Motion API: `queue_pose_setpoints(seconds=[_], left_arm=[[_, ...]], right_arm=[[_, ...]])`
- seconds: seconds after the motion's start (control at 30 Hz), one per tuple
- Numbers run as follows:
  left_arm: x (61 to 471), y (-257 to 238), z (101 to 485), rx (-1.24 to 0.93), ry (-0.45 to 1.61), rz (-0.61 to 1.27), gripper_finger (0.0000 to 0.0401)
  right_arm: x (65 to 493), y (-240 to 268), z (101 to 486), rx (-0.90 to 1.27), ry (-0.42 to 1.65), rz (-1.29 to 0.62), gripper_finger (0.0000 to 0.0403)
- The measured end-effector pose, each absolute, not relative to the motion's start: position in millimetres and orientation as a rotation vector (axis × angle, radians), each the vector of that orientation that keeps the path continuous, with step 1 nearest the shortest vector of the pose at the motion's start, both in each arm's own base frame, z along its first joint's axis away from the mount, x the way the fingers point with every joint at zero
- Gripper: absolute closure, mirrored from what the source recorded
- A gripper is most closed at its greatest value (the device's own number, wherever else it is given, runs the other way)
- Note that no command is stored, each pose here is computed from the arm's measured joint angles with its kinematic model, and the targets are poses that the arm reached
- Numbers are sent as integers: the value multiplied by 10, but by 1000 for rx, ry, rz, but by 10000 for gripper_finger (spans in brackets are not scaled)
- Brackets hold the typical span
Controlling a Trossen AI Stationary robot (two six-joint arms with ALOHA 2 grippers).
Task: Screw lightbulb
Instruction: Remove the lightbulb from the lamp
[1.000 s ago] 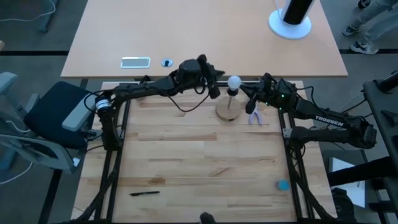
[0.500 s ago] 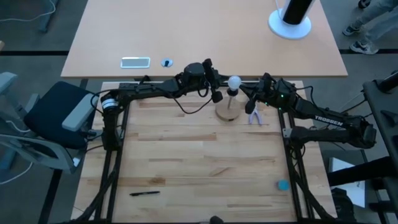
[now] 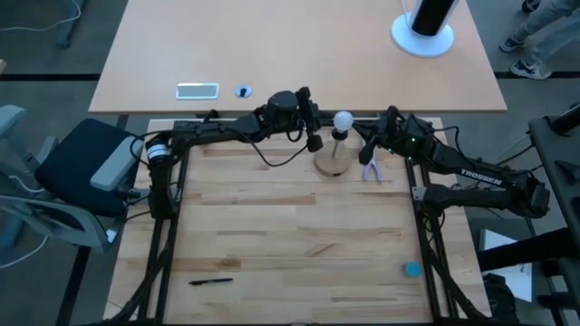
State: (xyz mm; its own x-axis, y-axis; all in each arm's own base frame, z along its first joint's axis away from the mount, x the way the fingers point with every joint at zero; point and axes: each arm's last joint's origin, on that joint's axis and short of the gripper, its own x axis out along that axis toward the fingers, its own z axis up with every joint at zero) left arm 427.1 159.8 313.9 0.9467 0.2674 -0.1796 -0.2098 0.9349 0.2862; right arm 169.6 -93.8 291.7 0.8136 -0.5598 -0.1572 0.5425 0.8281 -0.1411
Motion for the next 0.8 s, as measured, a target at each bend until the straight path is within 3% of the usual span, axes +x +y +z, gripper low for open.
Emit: queue_pose_setpoints(seconds=[0.53,0.8], left_arm=[[4129,1600,3264,278,297,396,401],[4230,1631,3165,292,245,323,401]], right_arm=[[1644,-871,2967,-63,161,-547,390],[1722,-907,2913,-63,184,-526,390]])
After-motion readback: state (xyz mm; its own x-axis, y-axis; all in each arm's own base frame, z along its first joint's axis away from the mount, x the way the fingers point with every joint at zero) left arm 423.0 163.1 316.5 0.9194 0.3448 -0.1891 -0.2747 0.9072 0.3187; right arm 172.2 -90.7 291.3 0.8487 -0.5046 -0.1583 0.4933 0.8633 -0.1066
